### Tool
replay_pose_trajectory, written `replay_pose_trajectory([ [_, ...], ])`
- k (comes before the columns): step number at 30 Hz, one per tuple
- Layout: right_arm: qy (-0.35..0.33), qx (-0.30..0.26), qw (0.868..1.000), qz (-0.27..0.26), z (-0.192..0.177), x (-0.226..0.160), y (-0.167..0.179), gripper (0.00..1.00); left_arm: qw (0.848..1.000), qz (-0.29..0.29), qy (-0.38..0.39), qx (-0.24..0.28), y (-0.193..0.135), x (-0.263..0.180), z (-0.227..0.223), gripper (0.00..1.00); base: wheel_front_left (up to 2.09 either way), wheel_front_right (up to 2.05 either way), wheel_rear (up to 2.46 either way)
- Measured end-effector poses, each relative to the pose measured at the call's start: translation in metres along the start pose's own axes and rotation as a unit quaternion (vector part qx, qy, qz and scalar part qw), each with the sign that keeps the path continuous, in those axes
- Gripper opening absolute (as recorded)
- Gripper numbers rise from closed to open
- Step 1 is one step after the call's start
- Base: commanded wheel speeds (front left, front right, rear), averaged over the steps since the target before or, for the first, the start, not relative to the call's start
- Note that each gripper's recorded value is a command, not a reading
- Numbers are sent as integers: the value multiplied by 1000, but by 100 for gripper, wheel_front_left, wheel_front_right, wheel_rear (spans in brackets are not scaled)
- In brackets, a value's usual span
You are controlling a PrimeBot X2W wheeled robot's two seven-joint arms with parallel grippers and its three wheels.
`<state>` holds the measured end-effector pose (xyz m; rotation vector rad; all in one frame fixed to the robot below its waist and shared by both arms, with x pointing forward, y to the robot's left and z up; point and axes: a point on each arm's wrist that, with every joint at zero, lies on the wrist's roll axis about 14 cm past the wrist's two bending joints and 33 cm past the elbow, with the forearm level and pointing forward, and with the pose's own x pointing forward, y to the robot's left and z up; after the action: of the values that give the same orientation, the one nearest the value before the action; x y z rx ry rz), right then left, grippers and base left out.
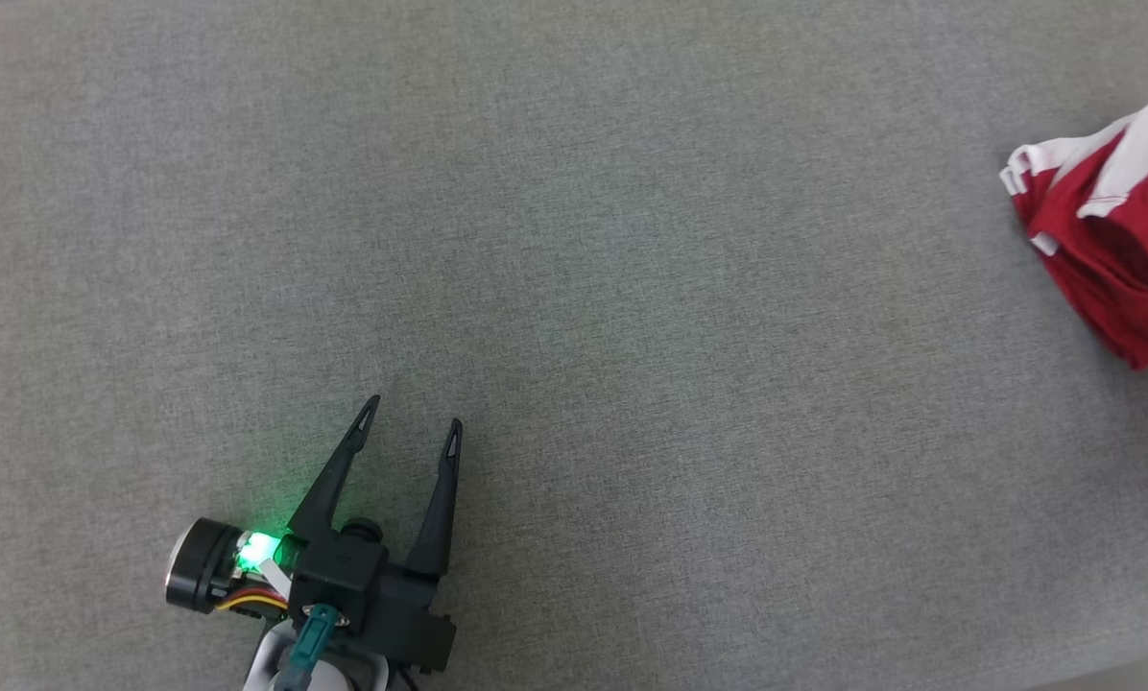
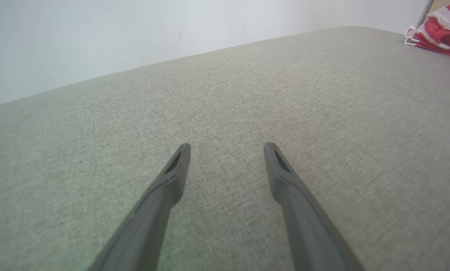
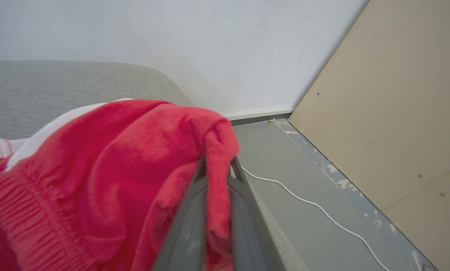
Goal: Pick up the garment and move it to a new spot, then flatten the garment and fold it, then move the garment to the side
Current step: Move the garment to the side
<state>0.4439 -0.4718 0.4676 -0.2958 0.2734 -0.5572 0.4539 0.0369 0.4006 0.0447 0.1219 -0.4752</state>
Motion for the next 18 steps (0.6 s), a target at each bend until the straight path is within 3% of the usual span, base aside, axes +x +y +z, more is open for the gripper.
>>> replay_pose_trajectory([
  [1,2,-1,1000,-6,-1,0,-3,12,1000,0,0,0,0,0,0,100,0,0,0],
  [2,3,0,1000,-14,-2,0,-8,31,1000,1,0,1,0,0,0,100,0,0,0],
  [3,3,-1,1000,-22,-2,-1,-14,76,1000,0,0,1,0,0,0,100,0,0,0],
  [4,5,-5,1000,-29,-2,-2,-18,100,1000,0,0,2,0,0,0,100,0,0,0],
  [9,-14,-1,999,-45,11,-6,-25,100,1000,8,-2,3,3,-3,5,100,0,0,0],
  [18,-103,35,993,54,55,-35,58,100,999,54,-6,1,19,-25,17,100,0,0,0],
])
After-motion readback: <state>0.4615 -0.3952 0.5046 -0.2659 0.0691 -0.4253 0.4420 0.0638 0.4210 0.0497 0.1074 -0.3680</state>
